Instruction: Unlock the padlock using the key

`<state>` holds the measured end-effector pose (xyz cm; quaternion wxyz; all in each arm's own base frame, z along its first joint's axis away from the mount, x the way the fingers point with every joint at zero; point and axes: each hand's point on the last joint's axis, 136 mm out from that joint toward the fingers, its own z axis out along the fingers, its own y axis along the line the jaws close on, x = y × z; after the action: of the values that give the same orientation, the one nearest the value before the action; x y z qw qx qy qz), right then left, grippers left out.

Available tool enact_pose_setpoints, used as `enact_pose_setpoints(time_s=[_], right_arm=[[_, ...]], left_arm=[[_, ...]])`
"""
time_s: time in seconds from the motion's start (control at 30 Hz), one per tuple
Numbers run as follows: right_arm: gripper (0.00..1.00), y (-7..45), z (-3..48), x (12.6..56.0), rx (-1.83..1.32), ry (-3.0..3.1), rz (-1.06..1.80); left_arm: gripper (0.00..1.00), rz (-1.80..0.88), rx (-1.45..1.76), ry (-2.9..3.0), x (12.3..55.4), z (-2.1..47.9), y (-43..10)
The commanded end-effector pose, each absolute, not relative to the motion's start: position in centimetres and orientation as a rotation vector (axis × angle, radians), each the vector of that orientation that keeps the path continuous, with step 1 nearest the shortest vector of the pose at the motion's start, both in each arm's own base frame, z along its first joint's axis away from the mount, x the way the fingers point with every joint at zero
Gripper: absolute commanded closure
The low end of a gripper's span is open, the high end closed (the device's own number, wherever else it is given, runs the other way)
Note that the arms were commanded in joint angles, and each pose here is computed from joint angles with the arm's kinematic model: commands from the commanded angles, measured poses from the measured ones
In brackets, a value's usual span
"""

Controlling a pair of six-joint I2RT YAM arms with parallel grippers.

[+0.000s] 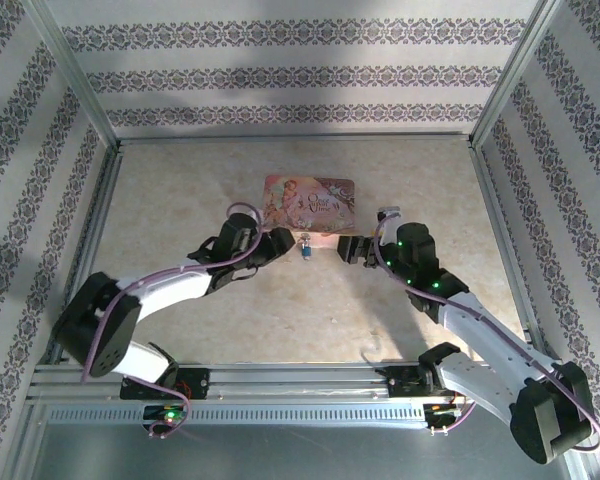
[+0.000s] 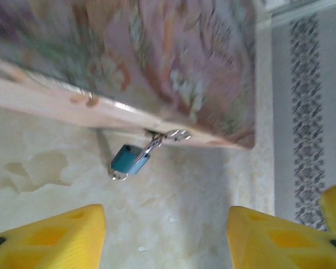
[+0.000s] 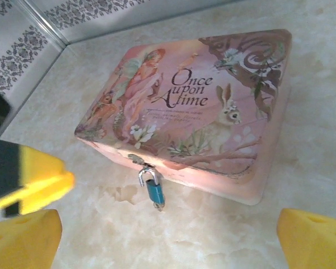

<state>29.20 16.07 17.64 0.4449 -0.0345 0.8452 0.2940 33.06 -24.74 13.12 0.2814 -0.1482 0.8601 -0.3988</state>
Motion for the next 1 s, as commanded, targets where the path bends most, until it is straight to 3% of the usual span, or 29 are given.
enact_pose_setpoints(time_s=[0.0, 0.13, 0.47, 0.73, 0.97], right_arm=[[0.02, 16.3, 18.2, 29.5, -0.035, 2.123, 0.869], [0.02, 14.8, 16.9, 31.2, 0.09, 2.181, 0.941], [0.02, 15.6, 14.2, 35.5, 0.13, 2.284, 1.004], [0.02, 17.2, 12.9, 38.6, 0.113, 2.327, 1.067], [0.03, 18.9, 12.8, 40.2, 0.033, 2.337, 1.122]], left_arm=[[0.31, -0.866, -0.335, 2.289, 33.9, 14.6, -20.8], [0.2, -0.837, -0.356, 2.258, 35.4, 15.9, -17.3], [0.16, -1.073, -0.27, 2.331, 40.6, 13.9, -18.3], [0.23, -1.181, -0.22, 2.417, 43.1, 11.2, -20.8], [0.27, -1.221, -0.179, 2.427, 41.7, 11.5, -22.4]])
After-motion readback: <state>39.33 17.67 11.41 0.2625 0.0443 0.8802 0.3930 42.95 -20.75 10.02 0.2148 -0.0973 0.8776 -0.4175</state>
